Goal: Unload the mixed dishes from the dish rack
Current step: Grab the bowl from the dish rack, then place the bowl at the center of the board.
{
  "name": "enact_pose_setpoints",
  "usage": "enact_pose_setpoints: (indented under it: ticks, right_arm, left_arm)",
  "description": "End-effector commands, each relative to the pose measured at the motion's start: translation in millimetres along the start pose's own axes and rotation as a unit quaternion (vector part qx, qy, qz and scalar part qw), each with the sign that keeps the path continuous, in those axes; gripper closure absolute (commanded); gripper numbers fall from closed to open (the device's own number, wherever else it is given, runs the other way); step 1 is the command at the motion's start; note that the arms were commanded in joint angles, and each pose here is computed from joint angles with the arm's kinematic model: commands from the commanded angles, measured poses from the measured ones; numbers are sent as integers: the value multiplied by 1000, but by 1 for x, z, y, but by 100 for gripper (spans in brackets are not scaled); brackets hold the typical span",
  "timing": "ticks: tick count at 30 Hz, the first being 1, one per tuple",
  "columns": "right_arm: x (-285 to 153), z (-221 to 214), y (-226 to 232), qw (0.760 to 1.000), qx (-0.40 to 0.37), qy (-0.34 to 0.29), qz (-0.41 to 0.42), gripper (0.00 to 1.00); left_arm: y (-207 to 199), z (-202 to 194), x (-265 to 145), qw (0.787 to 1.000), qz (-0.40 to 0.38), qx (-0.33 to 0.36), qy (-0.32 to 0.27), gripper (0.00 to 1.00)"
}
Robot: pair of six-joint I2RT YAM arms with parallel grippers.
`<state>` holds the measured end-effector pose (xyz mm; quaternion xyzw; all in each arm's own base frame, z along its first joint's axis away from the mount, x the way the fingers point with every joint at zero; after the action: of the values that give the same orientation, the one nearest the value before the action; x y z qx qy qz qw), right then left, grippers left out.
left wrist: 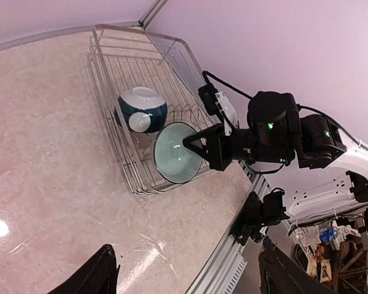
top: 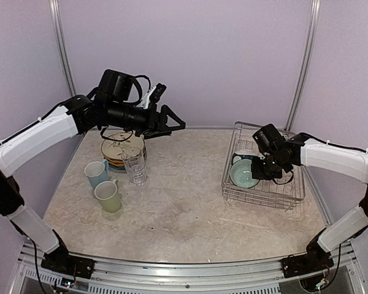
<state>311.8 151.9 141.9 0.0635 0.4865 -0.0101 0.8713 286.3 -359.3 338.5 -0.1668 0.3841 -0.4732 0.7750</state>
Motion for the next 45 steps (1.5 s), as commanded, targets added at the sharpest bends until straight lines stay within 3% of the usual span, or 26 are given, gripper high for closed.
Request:
enact_pose_setpoints:
  ticks: [1, 6, 11, 18, 22, 29, 35, 45]
  right_arm:
    - [-54, 43, -4, 994, 40, -100, 10, 100]
    - [-104, 76, 7, 982, 41, -172, 69, 100]
    - [-113, 89, 66, 964, -14, -181, 196, 100]
    - [-64, 56, 168, 958, -152, -93, 223, 100]
    - [-40, 22, 233, 943, -215, -35, 251, 100]
    - [7, -26, 305, 927, -232, 49, 291, 100]
    - [32, -39, 351, 924, -221, 73, 303, 100]
    - [60, -73, 352, 929, -215, 126, 275, 100]
  left_arm:
    - [20, 12, -62, 995, 73, 30, -63, 24]
    - [32, 17, -123, 984, 121, 39, -124, 21]
    - [47, 14, -171, 966, 188, 59, -167, 16]
    - [61, 9, -216, 929, 293, 100, -202, 12]
    - [67, 6, -234, 909, 334, 119, -217, 12]
    - [67, 0, -257, 885, 372, 146, -237, 11]
    - [76, -9, -271, 857, 408, 168, -266, 10]
    - [89, -23, -277, 842, 422, 168, -291, 8]
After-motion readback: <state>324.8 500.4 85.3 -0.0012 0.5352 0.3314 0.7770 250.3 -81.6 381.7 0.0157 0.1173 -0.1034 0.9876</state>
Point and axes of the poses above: each gripper's point midway between its finger pads, its own x axis out along the fingers, its own y axis along the line the jaws close on, z = x × y, the point moved 2 cm from there along -x, back along the fingers, and after that the axes turned 1 degree about x, right-handed, at the moved point
